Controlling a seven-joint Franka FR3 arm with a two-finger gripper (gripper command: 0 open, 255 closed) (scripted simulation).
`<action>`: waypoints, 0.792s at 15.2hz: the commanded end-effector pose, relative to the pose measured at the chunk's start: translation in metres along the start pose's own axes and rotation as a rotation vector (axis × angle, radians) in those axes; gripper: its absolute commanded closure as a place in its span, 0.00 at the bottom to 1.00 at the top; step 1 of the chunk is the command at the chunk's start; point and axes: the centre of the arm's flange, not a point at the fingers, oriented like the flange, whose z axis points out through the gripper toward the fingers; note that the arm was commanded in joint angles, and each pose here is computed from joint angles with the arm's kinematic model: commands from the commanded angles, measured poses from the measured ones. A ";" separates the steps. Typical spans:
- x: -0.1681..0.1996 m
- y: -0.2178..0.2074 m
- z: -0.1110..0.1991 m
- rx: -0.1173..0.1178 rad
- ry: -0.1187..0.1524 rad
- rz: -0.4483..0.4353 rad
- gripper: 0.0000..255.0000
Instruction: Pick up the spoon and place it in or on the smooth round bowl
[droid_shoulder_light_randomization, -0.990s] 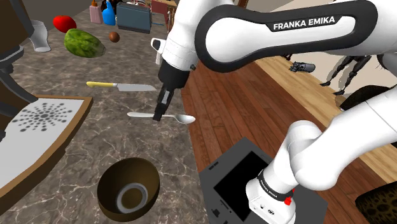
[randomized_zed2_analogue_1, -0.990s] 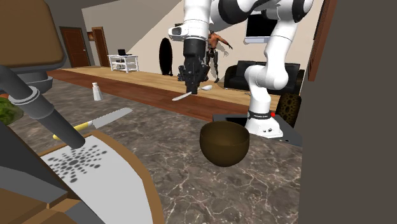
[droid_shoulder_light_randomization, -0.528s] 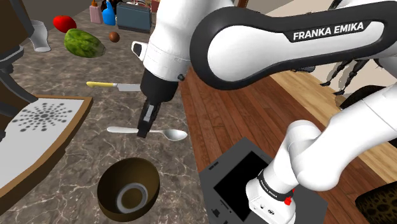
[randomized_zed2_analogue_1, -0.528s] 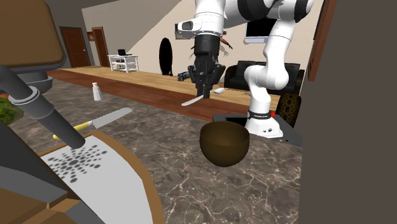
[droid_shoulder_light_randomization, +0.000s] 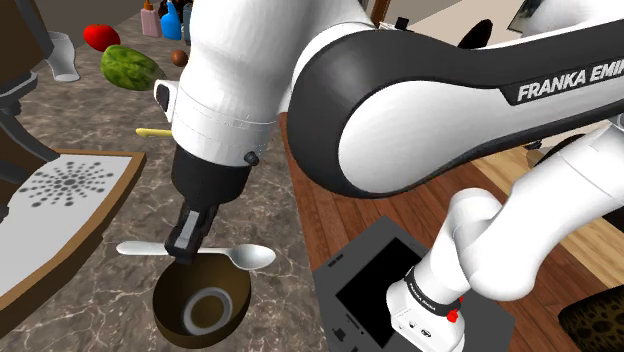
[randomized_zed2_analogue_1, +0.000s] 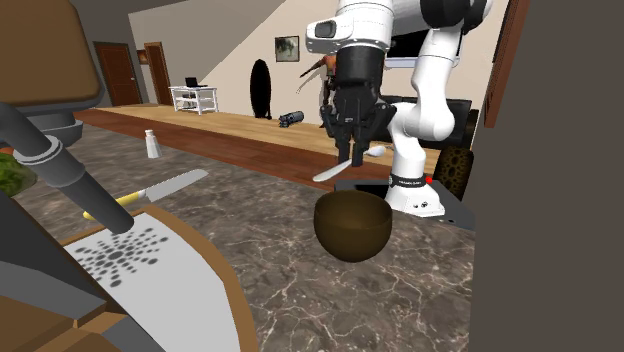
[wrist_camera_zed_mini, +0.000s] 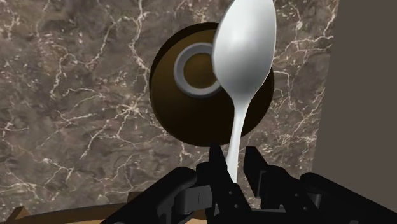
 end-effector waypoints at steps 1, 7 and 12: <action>0.000 -0.006 0.009 0.001 0.000 0.001 1.00; -0.007 -0.002 0.040 0.001 0.000 0.001 1.00; -0.013 0.001 0.065 0.001 0.000 0.001 1.00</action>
